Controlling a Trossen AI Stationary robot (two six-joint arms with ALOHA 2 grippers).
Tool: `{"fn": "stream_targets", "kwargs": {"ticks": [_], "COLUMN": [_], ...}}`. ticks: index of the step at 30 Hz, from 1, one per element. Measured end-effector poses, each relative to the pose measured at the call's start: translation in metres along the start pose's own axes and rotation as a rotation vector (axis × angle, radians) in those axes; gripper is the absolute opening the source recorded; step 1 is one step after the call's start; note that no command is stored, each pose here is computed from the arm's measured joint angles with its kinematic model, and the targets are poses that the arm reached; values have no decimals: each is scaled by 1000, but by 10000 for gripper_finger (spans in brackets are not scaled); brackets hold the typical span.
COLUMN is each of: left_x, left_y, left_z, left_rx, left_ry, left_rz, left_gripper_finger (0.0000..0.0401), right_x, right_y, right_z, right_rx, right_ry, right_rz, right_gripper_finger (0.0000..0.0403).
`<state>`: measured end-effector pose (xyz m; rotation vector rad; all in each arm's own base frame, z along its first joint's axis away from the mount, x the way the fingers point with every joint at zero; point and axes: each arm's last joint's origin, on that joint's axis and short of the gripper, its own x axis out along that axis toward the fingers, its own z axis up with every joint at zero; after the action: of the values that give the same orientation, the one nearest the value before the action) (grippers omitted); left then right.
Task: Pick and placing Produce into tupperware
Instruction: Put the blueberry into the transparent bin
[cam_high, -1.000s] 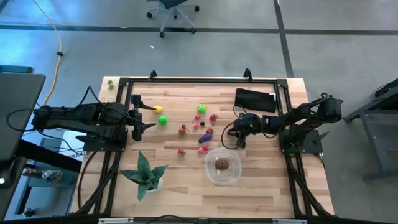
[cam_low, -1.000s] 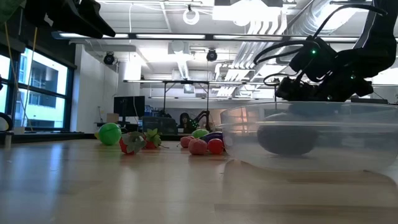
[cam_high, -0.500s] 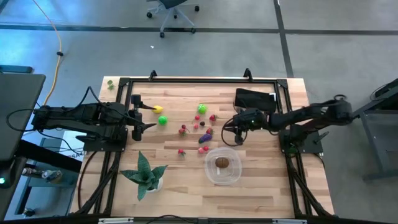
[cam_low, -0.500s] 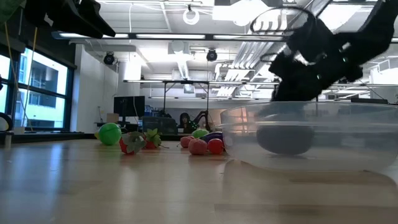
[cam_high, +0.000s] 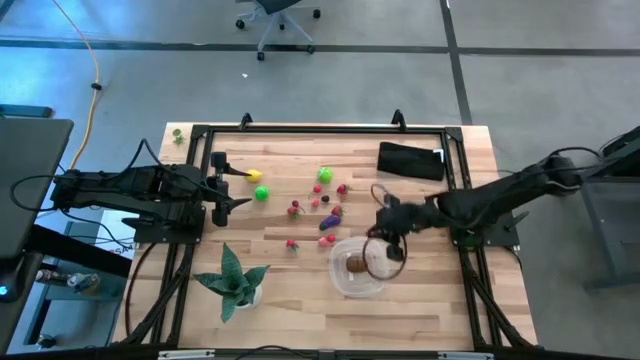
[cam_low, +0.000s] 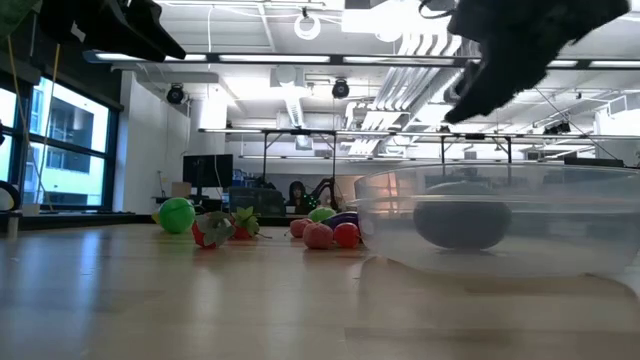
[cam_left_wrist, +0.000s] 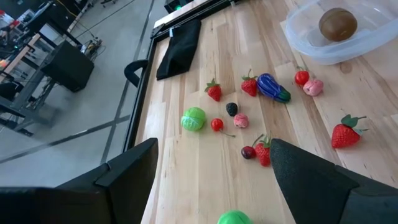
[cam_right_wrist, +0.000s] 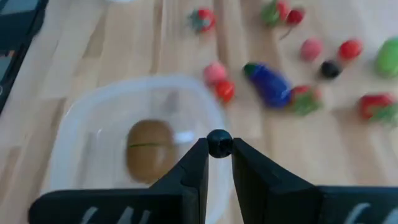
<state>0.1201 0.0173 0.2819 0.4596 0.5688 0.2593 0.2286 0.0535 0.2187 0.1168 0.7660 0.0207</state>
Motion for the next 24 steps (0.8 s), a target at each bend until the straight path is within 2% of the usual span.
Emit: {"fn": "stream_targets", "kwargs": {"ticks": [5,14,24], "left_x": [0,0,0], "left_y": [0,0,0], "left_z": [0,0,0], "left_rx": [0,0,0], "left_ry": [0,0,0], "left_rz": [0,0,0], "left_gripper_finger": [299,299,299], "right_x": [15,56,72], "right_y": [21,34,40], "right_z": [-13,-36,-30], "right_rx": [23,52,13], "right_ry": [63,213,252], "right_rz": [-38,-27,6], "right_gripper_finger": [46,46,46]}}
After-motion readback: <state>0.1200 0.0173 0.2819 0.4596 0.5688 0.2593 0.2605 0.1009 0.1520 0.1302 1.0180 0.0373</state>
